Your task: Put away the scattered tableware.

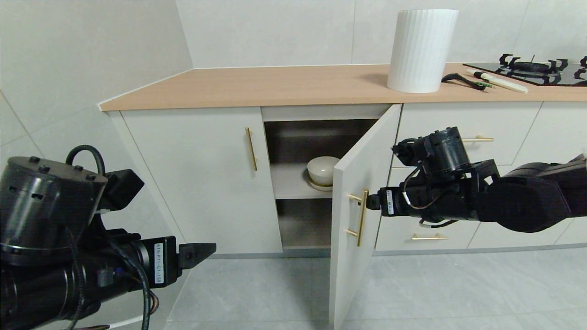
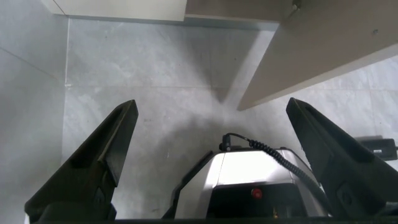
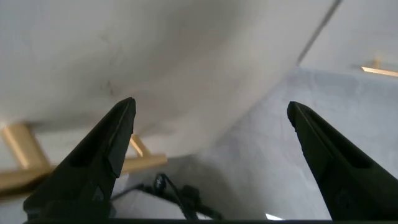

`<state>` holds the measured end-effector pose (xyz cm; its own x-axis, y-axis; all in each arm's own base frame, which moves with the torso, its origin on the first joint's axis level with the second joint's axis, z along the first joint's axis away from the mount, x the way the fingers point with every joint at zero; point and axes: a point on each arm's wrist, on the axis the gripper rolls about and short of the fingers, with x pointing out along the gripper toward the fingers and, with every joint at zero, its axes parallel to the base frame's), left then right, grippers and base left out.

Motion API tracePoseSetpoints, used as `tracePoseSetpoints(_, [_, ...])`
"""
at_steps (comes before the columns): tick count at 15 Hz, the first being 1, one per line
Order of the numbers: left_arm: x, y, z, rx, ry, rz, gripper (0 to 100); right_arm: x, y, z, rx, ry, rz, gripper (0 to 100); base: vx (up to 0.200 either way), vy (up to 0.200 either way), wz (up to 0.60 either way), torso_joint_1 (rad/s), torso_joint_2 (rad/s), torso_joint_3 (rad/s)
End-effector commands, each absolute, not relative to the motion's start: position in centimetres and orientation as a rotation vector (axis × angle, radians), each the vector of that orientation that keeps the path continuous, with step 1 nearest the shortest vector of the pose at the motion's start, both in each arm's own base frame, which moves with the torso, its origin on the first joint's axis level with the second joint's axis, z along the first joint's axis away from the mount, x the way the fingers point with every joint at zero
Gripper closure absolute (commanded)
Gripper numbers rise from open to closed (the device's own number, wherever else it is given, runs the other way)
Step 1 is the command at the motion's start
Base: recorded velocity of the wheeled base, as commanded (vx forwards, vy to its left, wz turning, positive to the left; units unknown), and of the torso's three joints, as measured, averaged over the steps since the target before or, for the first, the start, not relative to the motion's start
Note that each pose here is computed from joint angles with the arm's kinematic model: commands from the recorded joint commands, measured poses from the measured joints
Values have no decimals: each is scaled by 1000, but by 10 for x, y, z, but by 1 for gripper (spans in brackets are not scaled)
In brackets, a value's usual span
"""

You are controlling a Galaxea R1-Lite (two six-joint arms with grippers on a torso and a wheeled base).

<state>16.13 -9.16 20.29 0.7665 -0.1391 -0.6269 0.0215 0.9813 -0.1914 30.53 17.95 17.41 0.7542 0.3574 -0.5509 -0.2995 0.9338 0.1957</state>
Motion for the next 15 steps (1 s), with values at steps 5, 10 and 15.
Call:
tracePoseSetpoints(5, [161, -92, 202, -176, 696, -86, 0, 315, 192, 162, 139, 590, 367, 0, 0, 0, 0, 0, 0, 0])
tracePoseSetpoints(10, [161, -91, 203, -175, 689, -79, 0, 322, 207, 150, 204, 560, 379, 0, 0, 0, 0, 0, 0, 0])
tracePoseSetpoints(15, [161, -91, 202, -165, 692, -81, 0, 328, 215, 140, 224, 541, 386, 0, 120, 0, 0, -2, 1, 1])
